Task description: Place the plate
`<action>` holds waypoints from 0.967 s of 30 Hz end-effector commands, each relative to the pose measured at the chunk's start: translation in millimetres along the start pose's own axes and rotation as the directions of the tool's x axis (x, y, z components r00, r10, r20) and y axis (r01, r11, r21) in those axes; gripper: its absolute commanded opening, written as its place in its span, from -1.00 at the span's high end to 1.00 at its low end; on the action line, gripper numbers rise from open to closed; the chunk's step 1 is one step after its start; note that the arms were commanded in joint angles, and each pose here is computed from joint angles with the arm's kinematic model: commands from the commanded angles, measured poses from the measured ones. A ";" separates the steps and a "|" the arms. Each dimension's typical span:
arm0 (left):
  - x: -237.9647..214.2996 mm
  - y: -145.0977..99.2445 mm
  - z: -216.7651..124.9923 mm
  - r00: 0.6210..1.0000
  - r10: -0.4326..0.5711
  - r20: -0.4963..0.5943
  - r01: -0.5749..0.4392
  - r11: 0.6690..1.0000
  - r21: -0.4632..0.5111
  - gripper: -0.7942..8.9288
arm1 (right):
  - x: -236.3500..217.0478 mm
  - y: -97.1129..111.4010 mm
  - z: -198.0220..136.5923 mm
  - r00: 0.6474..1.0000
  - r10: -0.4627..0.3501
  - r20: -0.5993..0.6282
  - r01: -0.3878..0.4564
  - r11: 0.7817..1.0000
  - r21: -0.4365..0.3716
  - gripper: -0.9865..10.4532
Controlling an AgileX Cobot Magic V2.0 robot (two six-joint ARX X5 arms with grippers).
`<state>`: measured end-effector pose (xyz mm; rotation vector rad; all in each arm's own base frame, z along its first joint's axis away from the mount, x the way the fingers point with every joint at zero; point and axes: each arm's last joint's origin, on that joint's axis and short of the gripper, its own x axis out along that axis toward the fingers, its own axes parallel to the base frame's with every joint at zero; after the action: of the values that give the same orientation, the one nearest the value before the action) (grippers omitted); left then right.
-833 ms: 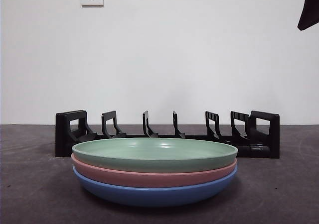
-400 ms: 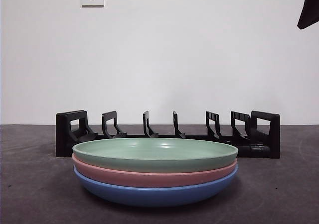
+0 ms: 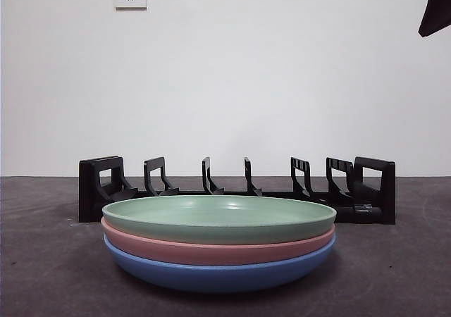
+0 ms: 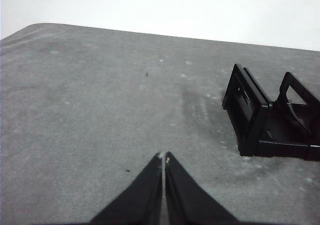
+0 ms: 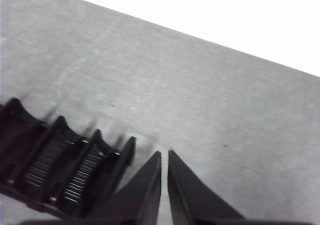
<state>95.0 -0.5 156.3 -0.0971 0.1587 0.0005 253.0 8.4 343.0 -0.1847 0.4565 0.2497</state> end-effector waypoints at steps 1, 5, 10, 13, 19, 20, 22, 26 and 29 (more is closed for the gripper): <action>1.8 0.5 -6.2 1.000 0.000 -0.023 0.000 1.000 -0.005 0.82 | -16.4 2.9 -1.3 0.999 -0.035 0.032 0.036 0.999 -0.021 0.79; 1.8 0.5 -6.2 1.000 0.000 -0.023 0.000 1.000 -0.005 0.82 | -41.0 13.6 -47.1 0.980 -0.167 0.107 0.170 0.985 -0.011 0.79; 1.8 0.5 -6.2 1.000 0.000 -0.023 0.000 1.000 -0.005 0.82 | -58.8 39.7 -136.5 0.946 -0.219 0.237 0.209 0.976 0.067 0.79; 1.8 0.5 -6.2 1.000 0.000 -0.023 0.000 1.000 -0.005 0.82 | -60.3 52.9 -177.2 0.940 -0.198 0.278 0.177 0.979 0.101 0.79; 1.8 0.5 -6.2 1.000 0.000 -0.023 0.000 1.000 -0.005 0.82 | -56.9 59.4 -217.4 0.923 -0.214 0.319 0.171 0.973 0.157 0.79; 1.8 0.5 -6.2 1.000 0.000 -0.023 0.000 1.000 -0.005 0.82 | -56.0 59.8 -220.6 0.921 -0.217 0.324 0.172 0.972 0.162 0.79; 1.8 0.5 -6.2 1.000 0.000 -0.023 0.000 1.000 -0.005 0.82 | -53.7 61.1 -227.2 0.917 -0.210 0.339 0.163 0.973 0.161 0.79; 1.8 0.5 -6.2 1.000 0.000 -0.022 0.000 1.000 -0.005 0.82 | -50.3 62.2 -233.2 0.934 -0.194 0.298 0.146 0.973 0.178 0.79; 1.8 0.5 -6.2 1.000 0.000 -0.023 0.000 1.000 -0.005 0.82 | -49.9 62.3 -234.5 0.939 -0.194 0.285 0.147 0.973 0.178 0.79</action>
<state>95.0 -0.5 156.3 -0.0971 0.1587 0.0005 95.7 3.7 152.7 -0.0500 0.1527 0.0663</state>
